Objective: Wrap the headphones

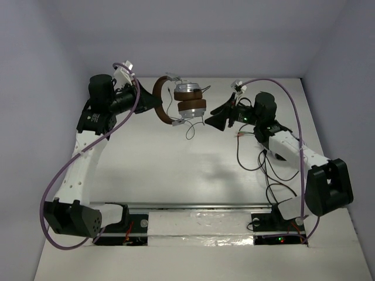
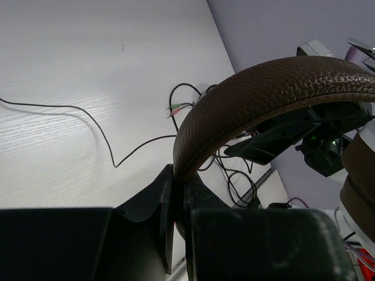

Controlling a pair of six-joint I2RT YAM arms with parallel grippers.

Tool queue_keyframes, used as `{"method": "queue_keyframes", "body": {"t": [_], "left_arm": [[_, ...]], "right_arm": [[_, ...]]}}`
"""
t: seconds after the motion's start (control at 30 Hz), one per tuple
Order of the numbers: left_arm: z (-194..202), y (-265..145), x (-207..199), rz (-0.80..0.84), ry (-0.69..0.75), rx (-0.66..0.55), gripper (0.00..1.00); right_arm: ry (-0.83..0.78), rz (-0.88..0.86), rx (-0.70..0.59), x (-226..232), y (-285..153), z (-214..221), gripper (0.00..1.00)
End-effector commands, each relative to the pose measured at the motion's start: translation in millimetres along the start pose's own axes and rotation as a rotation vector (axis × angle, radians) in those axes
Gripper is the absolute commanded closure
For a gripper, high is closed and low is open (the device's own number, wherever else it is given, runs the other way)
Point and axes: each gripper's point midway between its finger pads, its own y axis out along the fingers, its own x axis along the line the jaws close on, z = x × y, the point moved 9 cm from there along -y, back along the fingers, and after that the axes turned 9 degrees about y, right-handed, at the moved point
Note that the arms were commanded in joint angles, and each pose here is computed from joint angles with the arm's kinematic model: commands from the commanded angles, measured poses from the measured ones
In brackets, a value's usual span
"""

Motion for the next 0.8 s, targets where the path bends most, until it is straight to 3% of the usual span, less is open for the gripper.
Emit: {"method": "queue_keyframes", "body": {"t": [0.0, 0.23, 0.33, 0.43, 0.47, 0.53, 0.57, 0.6, 0.63, 0.67, 0.7, 0.77], "left_arm": [[-20, -5, -23, 0.066, 0.041, -0.064, 1.0], [-23, -2, -26, 0.068, 0.044, -0.066, 1.0], [-25, -2, -26, 0.065, 0.047, -0.07, 1.0], [-26, -2, -25, 0.054, 0.048, -0.075, 1.0], [-27, -3, -26, 0.049, 0.05, -0.078, 1.0], [-27, -3, -25, 0.032, 0.054, -0.084, 1.0], [-27, -3, -25, 0.031, 0.054, -0.084, 1.0], [-27, -2, -23, 0.027, 0.051, -0.082, 1.0], [-26, -1, -23, 0.027, 0.048, -0.079, 1.0], [-25, -1, -22, 0.028, 0.043, -0.076, 1.0], [-26, 0, -22, 0.031, 0.041, -0.079, 1.0], [-25, 2, -21, 0.04, 0.023, -0.076, 1.0]], "right_arm": [[-0.092, -0.092, -0.047, 8, 8, -25, 0.23], [-0.087, -0.147, -0.001, 13, 17, -13, 0.31], [-0.089, -0.166, -0.002, 20, 11, -11, 0.41], [-0.095, -0.09, -0.042, 24, 3, -13, 0.67], [-0.1, 0.012, -0.092, 19, 1, -19, 0.87], [-0.112, 0.076, -0.126, 25, -7, -26, 0.91], [-0.12, 0.107, -0.154, 26, -10, -28, 0.88], [-0.116, 0.11, -0.157, 27, -14, -24, 0.78], [-0.129, 0.101, -0.176, 31, -17, -25, 0.62], [-0.14, 0.078, -0.184, 39, -21, -25, 0.37], [-0.139, 0.059, -0.173, 41, -23, -23, 0.28], [-0.132, -0.013, -0.111, 45, -22, -14, 0.21]]}}
